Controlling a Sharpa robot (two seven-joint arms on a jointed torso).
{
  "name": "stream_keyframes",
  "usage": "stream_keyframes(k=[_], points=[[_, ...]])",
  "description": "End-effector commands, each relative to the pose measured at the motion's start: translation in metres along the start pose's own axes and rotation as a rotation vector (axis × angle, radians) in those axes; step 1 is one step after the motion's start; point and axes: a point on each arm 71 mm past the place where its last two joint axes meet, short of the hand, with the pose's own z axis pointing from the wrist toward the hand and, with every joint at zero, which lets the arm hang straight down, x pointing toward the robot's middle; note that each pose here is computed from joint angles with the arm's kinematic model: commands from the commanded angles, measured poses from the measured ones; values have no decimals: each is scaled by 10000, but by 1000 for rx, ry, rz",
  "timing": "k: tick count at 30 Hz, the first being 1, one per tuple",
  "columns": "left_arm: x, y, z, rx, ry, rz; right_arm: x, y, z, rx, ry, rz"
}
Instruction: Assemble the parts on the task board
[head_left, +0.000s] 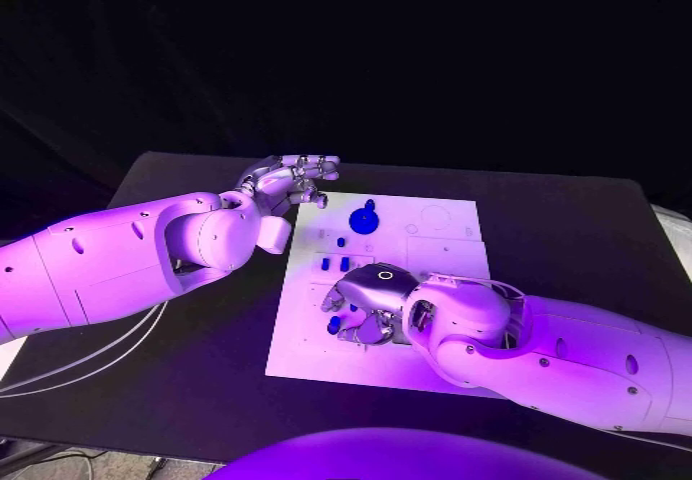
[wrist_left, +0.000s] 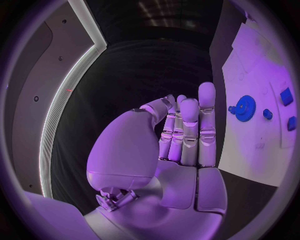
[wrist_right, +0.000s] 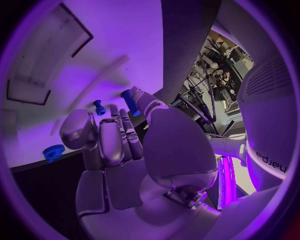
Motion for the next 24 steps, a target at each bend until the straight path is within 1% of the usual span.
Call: stream_keyframes(k=[1, 5, 8, 14, 17, 20, 21, 24], points=[[25, -5, 2, 4, 22, -3, -33, 2, -42, -1, -49, 11], [22, -5, 2, 4, 21, -3, -95, -35, -151, 14, -106, 43], [20, -4, 3, 4, 20, -3, -171, -70, -259, 22, -157, 72], [18, 0, 8, 3, 20, -3, -380, -187, -512, 56, -232, 142], [21, 8, 12, 2, 21, -4, -511, -341, -685, 116, -251, 221], [19, 16, 13, -1, 21, -4, -610, -558, -894, 215, -250, 315], [18, 18, 12, -1, 20, -4, -621, -602, -939, 237, -249, 331], [13, 21, 9, -2, 19, -3, -628, -811, -1170, 348, -239, 384]])
